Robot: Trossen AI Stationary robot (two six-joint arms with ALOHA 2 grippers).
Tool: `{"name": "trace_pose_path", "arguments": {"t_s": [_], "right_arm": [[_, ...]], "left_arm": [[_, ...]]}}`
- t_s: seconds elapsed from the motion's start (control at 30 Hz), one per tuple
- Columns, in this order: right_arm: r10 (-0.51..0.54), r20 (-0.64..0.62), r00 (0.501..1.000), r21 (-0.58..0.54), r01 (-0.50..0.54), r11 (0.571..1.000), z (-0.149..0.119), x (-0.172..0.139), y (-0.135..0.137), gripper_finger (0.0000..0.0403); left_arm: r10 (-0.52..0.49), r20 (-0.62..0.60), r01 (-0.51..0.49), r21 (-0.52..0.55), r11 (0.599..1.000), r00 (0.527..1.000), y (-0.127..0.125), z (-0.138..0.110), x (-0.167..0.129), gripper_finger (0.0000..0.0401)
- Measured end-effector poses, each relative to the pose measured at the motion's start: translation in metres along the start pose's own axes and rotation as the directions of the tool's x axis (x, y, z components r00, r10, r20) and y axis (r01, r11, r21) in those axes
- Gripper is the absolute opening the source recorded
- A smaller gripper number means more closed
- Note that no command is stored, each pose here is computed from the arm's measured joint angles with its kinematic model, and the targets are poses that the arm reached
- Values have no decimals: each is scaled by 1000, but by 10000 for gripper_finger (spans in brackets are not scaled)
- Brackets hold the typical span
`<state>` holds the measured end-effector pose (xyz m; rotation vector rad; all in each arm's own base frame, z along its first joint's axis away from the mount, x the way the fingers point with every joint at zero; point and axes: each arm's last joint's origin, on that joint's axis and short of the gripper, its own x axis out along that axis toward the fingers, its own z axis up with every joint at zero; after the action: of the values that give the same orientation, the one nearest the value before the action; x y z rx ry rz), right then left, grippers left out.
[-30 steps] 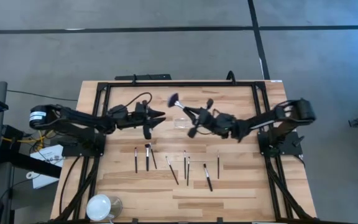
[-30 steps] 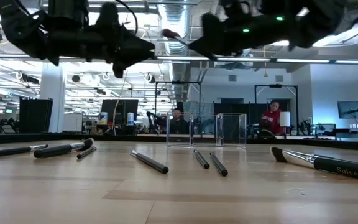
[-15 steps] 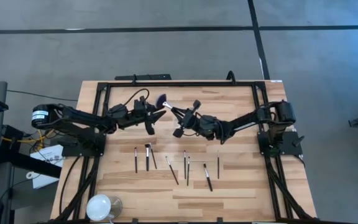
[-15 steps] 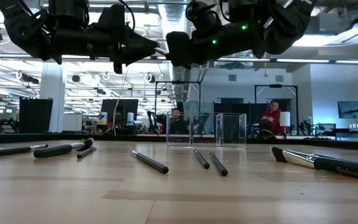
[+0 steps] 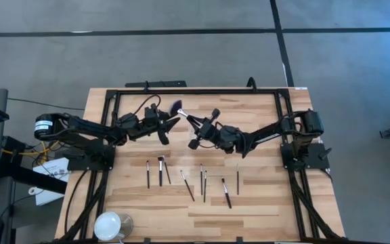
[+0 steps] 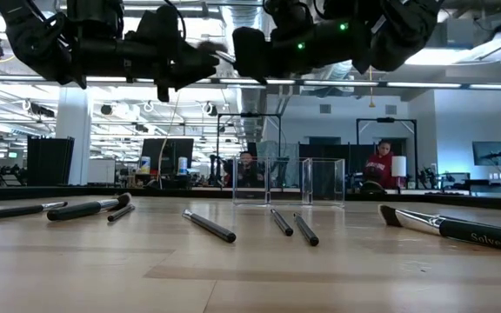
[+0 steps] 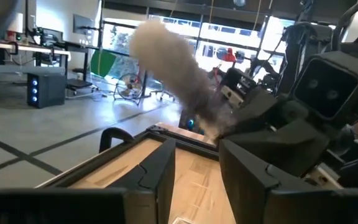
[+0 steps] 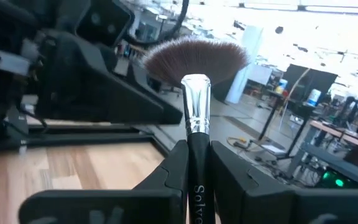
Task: Put items in baskets/containers
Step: Put the highlighter brush into the left section of the transparent organizer
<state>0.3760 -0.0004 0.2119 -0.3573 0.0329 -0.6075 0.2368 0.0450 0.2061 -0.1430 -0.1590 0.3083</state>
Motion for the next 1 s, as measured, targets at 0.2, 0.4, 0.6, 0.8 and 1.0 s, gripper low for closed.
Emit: {"name": "trace_pose_path", "arguments": {"t_s": [0.2,0.4,0.6,0.8,1.0], "right_arm": [[62,29,998,49,-63,997,0,2,0,44],[129,35,991,71,-131,989,-4,6,-2,35],[148,42,988,69,-151,986,-4,6,-1,40],[155,45,987,61,-158,986,-4,6,-1,46],[171,49,984,53,-173,983,-5,8,-2,57]], "left_arm": [[-9,40,9,6,1000,999,-1,4,0,121],[-17,93,17,-3,1000,996,-1,9,0,121],[-18,110,18,-5,1000,994,-2,13,2,121],[-18,128,16,15,1000,992,-3,17,5,99],[-19,130,17,15,1000,991,-3,17,5,22]]}}
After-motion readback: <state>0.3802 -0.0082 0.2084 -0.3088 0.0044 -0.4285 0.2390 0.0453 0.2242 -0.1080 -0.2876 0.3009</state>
